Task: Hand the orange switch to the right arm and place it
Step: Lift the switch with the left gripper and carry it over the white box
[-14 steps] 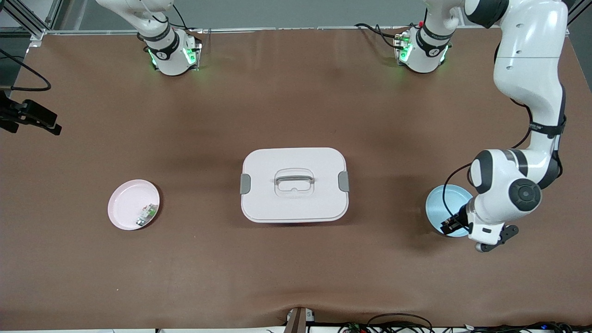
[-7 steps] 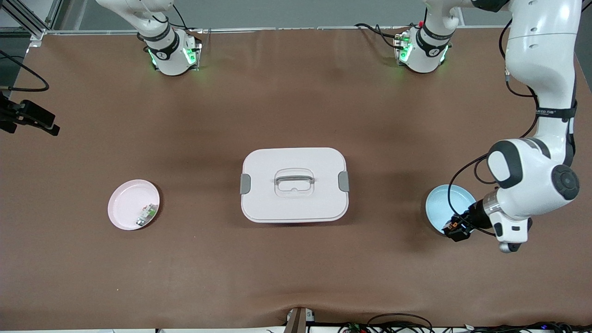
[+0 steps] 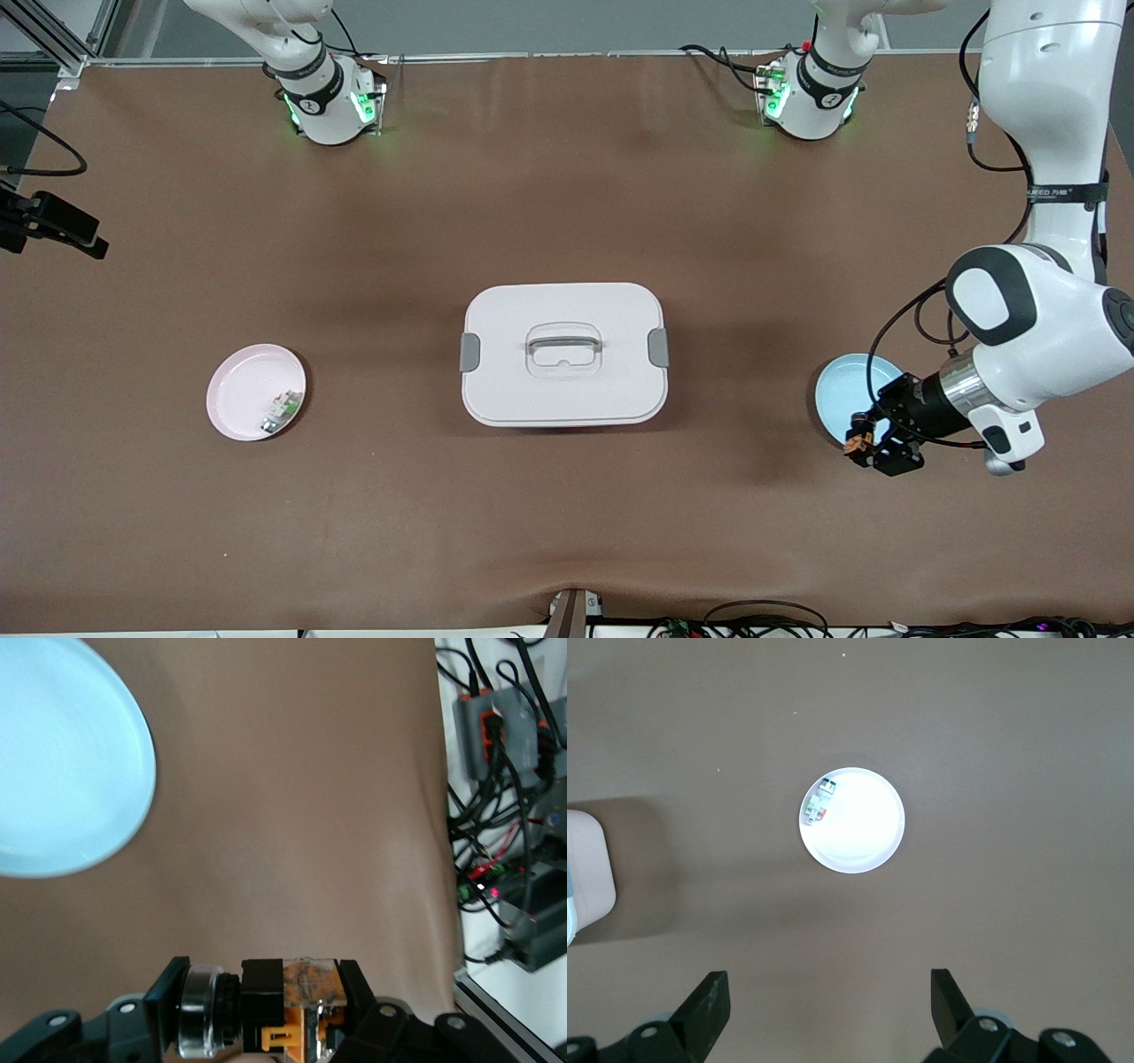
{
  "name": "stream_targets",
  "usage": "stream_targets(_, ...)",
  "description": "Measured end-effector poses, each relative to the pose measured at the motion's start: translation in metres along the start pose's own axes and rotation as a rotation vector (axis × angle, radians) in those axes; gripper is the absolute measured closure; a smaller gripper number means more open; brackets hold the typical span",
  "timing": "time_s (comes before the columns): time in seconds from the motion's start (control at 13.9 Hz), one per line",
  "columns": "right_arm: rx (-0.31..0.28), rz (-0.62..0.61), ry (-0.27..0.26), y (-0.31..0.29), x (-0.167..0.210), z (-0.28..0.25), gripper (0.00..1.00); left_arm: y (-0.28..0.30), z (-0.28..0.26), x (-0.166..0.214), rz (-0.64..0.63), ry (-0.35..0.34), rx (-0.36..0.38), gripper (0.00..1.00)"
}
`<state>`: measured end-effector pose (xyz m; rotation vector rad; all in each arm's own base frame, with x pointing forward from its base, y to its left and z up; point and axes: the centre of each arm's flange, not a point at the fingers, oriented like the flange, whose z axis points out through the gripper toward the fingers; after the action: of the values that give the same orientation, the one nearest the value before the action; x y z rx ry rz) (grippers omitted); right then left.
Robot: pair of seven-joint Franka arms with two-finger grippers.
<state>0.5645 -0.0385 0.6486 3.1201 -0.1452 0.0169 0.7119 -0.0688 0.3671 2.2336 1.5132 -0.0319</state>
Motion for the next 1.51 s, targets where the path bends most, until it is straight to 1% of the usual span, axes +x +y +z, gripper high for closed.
stream_targets(0.29, -0.001, 0.025, 0.004, 0.014, 0.0, -0.002, 0.0, 0.036, -0.015, -0.057, -0.104, -0.053, -0.061, 0.27)
stream_targets(0.79, -0.001, 0.026, 0.003, 0.023, 0.0, -0.003, 0.0, 0.068, -0.029, -0.141, -0.212, -0.157, -0.1, 0.27)
stream_targets(0.86, -0.001, 0.01, 0.001, 0.027, -0.001, -0.003, 0.0, 0.072, -0.031, -0.155, -0.22, -0.176, -0.102, 0.27)
stream_targets(0.93, 0.002, -0.008, -0.013, 0.031, -0.002, -0.001, 0.0, 0.073, -0.03, -0.169, -0.224, -0.194, -0.099, 0.27)
stream_targets(1.15, 0.051, -0.027, -0.08, 0.038, -0.011, 0.004, 0.0, 0.075, -0.023, -0.214, -0.25, -0.231, -0.075, 0.27)
stream_targets(1.29, 0.068, -0.031, -0.099, 0.036, -0.013, 0.006, 0.0, 0.078, -0.03, -0.245, -0.309, -0.252, -0.07, 0.27)
stream_targets(1.36, 0.095, -0.035, -0.105, 0.034, -0.013, 0.007, 0.0, 0.078, -0.035, -0.264, -0.334, -0.263, -0.065, 0.27)
stream_targets(1.51, 0.204, -0.051, -0.115, 0.028, -0.015, 0.007, 0.0, 0.074, -0.035, -0.313, -0.356, -0.288, -0.047, 0.27)
